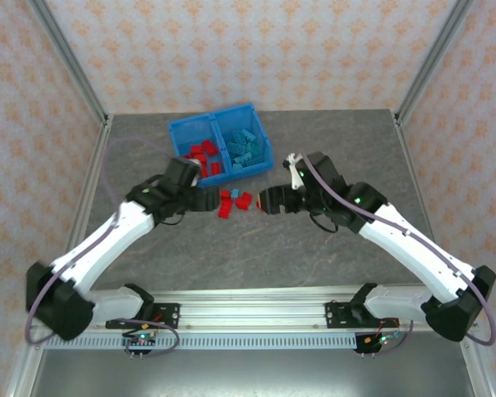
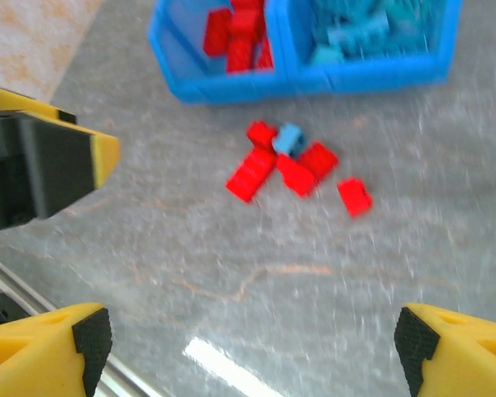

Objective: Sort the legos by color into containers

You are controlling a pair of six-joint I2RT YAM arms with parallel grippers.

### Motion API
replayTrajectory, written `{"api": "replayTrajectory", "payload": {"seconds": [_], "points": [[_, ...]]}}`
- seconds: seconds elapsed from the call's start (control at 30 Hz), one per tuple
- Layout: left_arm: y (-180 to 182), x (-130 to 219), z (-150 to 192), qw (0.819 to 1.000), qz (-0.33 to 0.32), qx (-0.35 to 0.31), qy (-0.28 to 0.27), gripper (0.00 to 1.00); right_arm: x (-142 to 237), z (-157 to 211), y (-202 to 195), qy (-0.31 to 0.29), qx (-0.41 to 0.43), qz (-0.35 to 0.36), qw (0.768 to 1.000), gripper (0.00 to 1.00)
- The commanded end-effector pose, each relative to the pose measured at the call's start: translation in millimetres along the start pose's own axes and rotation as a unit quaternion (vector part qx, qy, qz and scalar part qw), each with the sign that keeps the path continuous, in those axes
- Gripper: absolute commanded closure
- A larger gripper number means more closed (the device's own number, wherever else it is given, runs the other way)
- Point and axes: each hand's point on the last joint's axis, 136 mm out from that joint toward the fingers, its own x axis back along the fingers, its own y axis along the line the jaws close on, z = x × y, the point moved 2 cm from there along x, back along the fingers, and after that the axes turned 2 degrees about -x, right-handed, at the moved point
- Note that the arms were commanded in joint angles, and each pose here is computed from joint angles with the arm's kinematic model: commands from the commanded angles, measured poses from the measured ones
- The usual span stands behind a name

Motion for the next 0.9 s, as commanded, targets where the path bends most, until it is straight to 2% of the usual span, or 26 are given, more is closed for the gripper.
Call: {"api": "replayTrajectory", "payload": {"seconds": [0.0,0.13,0.27,0.4,0.43,0.47,0.57,0.6,0.63,0.7,0.77,0.87], "points": [[-19.5,-35.1,13.3,0.998,-0.006,-0.008,0.058,0.14,0.1,22.3,-13.7,0.013,-0.041,0.018,0.999,0.1],[-30.7,-85.5,22.3,0.994,-0.009,-0.031,0.106,0.18,2.6,31.5,-19.8,0.014,-0.054,0.022,0.998,0.1],[-25.8,-119.3,20.5,0.993,-0.042,-0.047,0.102,0.24,6.2,34.7,-23.1,0.015,-0.05,0.029,0.998,0.1],[-28.4,-139.3,21.9,0.992,-0.042,-0.057,0.105,0.3,6.1,38.2,-25.7,0.021,-0.047,0.035,0.998,0.09],[-29.3,-142.6,23.0,0.992,-0.04,-0.057,0.108,0.34,5.8,38.5,-25.8,0.022,-0.046,0.035,0.998,0.1],[-30.6,-145.6,23.7,0.991,-0.039,-0.056,0.111,0.44,5.3,39.2,-26.1,0.023,-0.047,0.035,0.998,0.09],[-30.2,-150.7,28.9,0.99,-0.042,-0.053,0.12,0.49,4.1,41.6,-25.6,0.028,-0.051,0.032,0.998,0.09],[-30.1,-151.9,30.9,0.99,-0.042,-0.053,0.122,0.57,3.9,42.8,-25.6,0.03,-0.051,0.031,0.998,0.09],[-29.9,-152.9,33.2,0.99,-0.04,-0.053,0.126,0.6,4.0,43.4,-25.1,0.032,-0.052,0.03,0.998,0.09],[-29.8,-154.6,38.1,0.988,-0.04,-0.055,0.136,0.61,4.1,45.2,-25.5,0.036,-0.054,0.03,0.997,0.09],[-31.3,-154.2,41.7,0.987,-0.037,-0.061,0.143,0.7,4.6,46.0,-25.9,0.036,-0.055,0.03,0.997,0.09],[-32.7,-146.6,44.8,0.986,-0.041,-0.073,0.143,0.71,4.8,46.7,-26.2,0.035,-0.059,0.03,0.997,0.09]]}}
